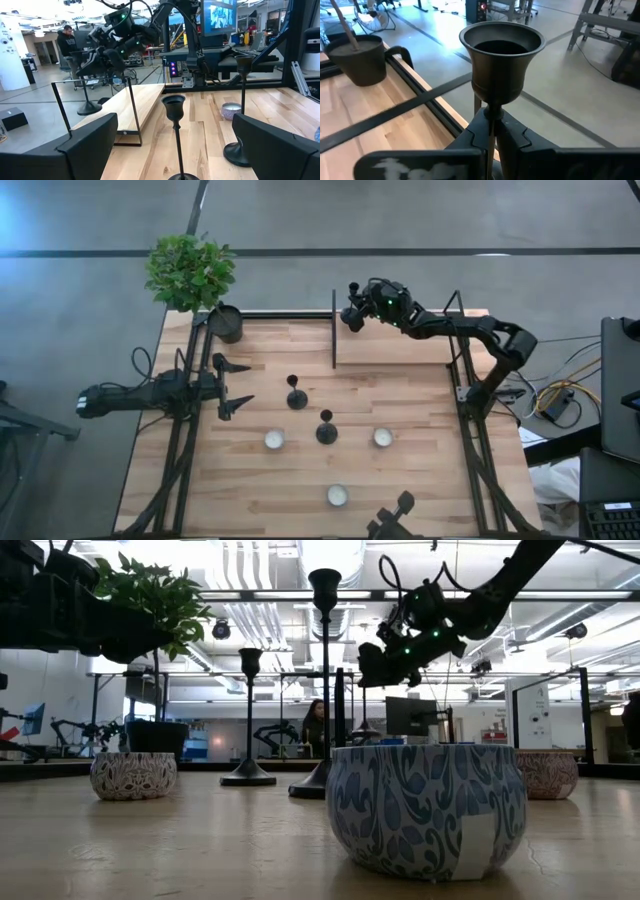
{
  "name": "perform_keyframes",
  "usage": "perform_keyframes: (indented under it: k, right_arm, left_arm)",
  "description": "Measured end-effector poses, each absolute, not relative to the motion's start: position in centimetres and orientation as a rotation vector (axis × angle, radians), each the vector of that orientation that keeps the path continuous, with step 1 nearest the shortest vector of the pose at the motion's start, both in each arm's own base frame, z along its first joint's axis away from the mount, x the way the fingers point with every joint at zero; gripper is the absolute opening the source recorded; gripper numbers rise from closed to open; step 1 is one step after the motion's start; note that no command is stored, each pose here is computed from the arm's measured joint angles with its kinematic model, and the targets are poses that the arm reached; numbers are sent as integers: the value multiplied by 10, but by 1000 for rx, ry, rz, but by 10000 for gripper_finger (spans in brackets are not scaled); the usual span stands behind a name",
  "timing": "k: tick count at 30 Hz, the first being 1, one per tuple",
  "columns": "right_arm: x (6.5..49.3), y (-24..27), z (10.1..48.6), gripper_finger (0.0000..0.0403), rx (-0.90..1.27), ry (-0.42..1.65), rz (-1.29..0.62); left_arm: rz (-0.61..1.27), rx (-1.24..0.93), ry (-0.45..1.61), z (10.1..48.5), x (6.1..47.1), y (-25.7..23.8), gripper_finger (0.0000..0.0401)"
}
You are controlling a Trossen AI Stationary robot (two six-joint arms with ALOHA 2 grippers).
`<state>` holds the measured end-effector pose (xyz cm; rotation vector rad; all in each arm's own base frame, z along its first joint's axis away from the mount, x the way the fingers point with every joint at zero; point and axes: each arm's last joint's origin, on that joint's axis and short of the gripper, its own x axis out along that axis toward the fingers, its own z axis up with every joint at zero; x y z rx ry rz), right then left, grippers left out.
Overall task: Pick & Place candle stick holders
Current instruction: Put the top right black candle holder on the shelf
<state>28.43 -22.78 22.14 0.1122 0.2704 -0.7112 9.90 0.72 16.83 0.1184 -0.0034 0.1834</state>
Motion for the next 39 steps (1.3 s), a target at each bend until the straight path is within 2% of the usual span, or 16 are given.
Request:
perform_keyframes:
  k: [39]
  right_arm:
    - [289, -239, 210, 11, 86, 300, -634]
  left_arm:
    - [184, 118, -3, 168, 99, 7, 399]
